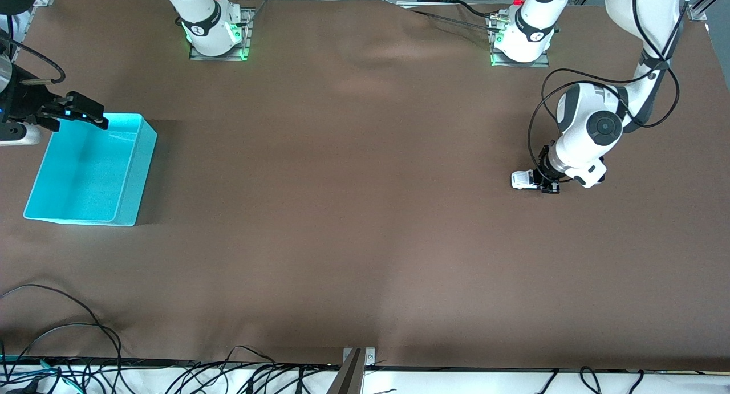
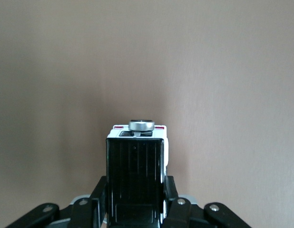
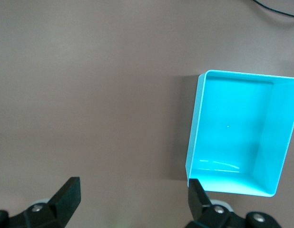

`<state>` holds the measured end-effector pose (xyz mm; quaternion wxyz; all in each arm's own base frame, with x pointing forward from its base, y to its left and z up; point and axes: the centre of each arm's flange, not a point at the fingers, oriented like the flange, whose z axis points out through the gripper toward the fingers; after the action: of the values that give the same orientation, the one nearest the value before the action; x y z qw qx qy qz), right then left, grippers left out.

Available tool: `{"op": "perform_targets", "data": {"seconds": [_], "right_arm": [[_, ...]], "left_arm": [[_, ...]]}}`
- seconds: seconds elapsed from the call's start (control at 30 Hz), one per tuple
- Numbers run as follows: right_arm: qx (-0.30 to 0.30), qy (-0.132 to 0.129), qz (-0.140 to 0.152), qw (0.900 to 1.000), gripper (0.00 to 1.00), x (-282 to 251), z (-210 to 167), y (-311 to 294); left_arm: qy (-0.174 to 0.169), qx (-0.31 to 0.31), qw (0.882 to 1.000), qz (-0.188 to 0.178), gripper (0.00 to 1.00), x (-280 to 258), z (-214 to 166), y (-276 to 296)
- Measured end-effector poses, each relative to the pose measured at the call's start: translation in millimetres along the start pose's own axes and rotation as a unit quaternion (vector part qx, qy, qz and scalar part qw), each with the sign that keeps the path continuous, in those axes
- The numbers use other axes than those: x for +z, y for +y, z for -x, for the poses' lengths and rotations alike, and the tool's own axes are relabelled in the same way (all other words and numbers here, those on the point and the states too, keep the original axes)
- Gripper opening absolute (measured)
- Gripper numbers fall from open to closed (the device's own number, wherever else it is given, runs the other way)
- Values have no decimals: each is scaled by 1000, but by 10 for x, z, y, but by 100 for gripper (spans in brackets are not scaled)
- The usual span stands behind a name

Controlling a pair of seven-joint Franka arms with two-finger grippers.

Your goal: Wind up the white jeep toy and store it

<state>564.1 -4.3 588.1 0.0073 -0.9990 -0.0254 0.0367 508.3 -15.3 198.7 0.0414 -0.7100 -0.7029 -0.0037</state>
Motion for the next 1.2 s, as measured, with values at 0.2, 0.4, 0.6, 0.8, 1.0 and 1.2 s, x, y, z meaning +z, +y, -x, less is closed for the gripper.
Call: {"op": "perform_targets", "data": {"seconds": [0.2, 0.4, 0.6, 0.8, 1.0, 1.2], "right_arm": [[0, 0, 0, 1000, 100, 0, 0, 0], [0, 0, 0, 1000, 100, 0, 0, 0], [0, 0, 0, 1000, 100, 0, 0, -1], [0, 0, 0, 1000, 100, 0, 0, -1], [0, 0, 0, 1000, 100, 0, 0, -1], [0, 0, 0, 1000, 100, 0, 0, -1]], "left_arm": [[16, 6, 1000, 1, 50, 23, -254, 0], [18, 14, 1000, 2, 50, 40, -534, -3], [17, 24, 1000, 6, 50, 56, -811, -15], [16, 24, 999, 16, 50, 80, -1137, -45], [18, 29, 999, 29, 50, 99, -1437, -83], [32, 36, 998, 38, 50, 120, -1689, -122]]}}
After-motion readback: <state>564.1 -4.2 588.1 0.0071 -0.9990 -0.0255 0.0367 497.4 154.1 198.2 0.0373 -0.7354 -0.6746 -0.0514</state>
